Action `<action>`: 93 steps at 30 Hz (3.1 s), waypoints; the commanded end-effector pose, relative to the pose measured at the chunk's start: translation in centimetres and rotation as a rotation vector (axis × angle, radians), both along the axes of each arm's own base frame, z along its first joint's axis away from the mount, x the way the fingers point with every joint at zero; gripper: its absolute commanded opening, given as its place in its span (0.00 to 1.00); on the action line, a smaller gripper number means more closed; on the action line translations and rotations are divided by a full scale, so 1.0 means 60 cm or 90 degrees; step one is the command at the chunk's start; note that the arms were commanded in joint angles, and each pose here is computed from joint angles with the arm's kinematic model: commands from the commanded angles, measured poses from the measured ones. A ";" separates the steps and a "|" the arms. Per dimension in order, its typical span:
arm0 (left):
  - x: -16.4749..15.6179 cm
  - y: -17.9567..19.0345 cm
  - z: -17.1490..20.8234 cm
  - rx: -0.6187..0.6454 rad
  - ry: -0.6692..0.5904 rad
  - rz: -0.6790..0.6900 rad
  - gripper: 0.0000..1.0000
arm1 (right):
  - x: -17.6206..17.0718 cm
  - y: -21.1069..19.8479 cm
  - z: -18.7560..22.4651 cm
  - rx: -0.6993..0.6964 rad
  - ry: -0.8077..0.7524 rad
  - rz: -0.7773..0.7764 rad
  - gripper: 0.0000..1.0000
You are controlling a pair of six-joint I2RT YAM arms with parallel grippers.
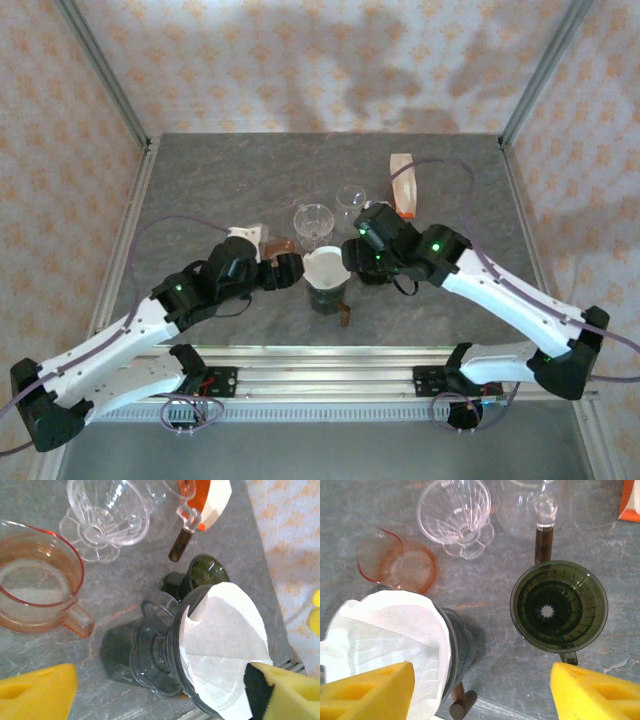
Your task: Place the coffee filter in the dripper
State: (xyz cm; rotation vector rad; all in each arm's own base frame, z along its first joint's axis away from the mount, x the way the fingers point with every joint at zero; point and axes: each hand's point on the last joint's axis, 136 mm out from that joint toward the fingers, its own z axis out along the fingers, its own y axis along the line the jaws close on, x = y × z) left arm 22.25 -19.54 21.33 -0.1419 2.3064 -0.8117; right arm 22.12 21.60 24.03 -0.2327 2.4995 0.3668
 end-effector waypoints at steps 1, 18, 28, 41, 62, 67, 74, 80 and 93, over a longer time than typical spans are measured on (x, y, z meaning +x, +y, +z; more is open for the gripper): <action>0.014 0.053 0.010 0.029 -0.022 0.066 0.78 | -0.002 -0.034 0.027 0.032 -0.058 -0.034 0.69; 0.153 0.121 -0.130 0.183 0.087 0.172 0.57 | -0.066 -0.094 -0.061 0.105 -0.028 -0.072 0.63; 0.162 0.129 -0.172 0.265 0.147 0.163 0.49 | -0.082 -0.105 -0.089 0.108 -0.013 -0.070 0.64; 0.145 0.148 -0.217 0.325 0.205 0.170 0.27 | -0.094 -0.117 -0.123 0.108 -0.019 -0.057 0.68; 0.040 0.189 -0.184 0.309 0.252 0.181 0.00 | -0.125 -0.021 -0.204 0.185 0.015 0.082 0.70; 0.001 0.194 -0.184 0.291 0.270 0.170 0.00 | -0.134 0.017 -0.232 0.178 0.023 0.126 0.68; -0.030 0.208 -0.194 0.288 0.288 0.181 0.00 | -0.132 0.046 -0.262 0.184 0.028 0.143 0.57; -0.039 0.209 -0.196 0.279 0.291 0.183 0.00 | -0.125 0.053 -0.270 0.176 0.015 0.149 0.49; -0.042 0.208 -0.201 0.269 0.292 0.183 0.00 | -0.104 0.063 -0.285 0.137 -0.014 0.156 0.41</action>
